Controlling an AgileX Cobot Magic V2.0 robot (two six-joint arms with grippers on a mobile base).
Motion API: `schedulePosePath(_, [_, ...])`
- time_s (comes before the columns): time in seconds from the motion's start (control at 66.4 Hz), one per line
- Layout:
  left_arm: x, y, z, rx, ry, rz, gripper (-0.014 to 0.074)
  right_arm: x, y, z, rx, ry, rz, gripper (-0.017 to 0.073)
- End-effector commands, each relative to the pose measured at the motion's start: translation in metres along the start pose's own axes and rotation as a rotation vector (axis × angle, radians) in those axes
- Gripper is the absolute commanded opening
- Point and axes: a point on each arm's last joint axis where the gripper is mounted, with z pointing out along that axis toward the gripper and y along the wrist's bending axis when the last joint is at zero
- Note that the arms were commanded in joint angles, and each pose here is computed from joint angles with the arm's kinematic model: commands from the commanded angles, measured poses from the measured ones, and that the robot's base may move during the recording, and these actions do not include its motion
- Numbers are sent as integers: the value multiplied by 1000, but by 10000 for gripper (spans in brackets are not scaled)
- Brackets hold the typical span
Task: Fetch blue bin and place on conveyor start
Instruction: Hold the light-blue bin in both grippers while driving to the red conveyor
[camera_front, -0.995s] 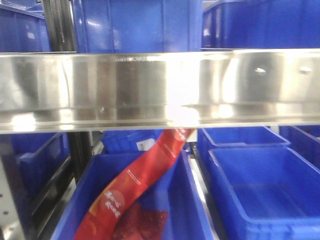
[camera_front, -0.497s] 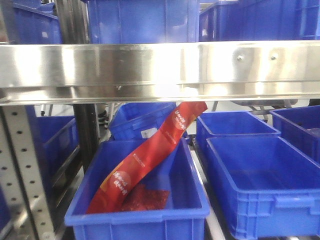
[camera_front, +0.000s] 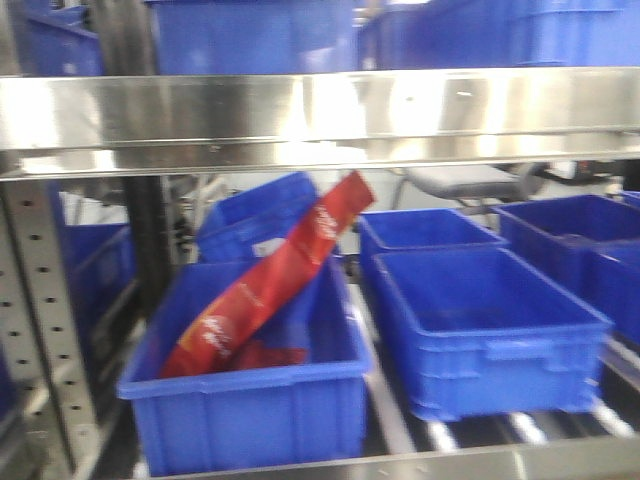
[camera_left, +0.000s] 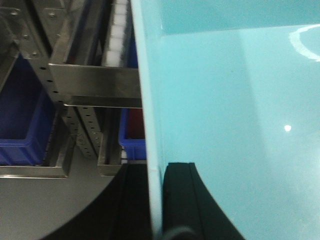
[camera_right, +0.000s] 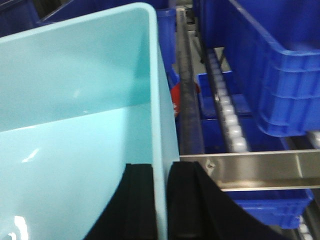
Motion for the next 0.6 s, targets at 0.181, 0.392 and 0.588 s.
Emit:
schedulePosePath(0.181, [-3, -19, -1, 161, -49, -16, -111, -8, 20, -5, -187, -92, 57, -163])
schedulePosePath(0.392, [-3, -19, -1, 161, -49, -16, -111, -8, 20, -5, -189, -95, 57, -163])
schedulePosePath(0.588, [-3, -19, -1, 161, -49, -16, -111, -8, 20, -5, -189, -95, 57, -163])
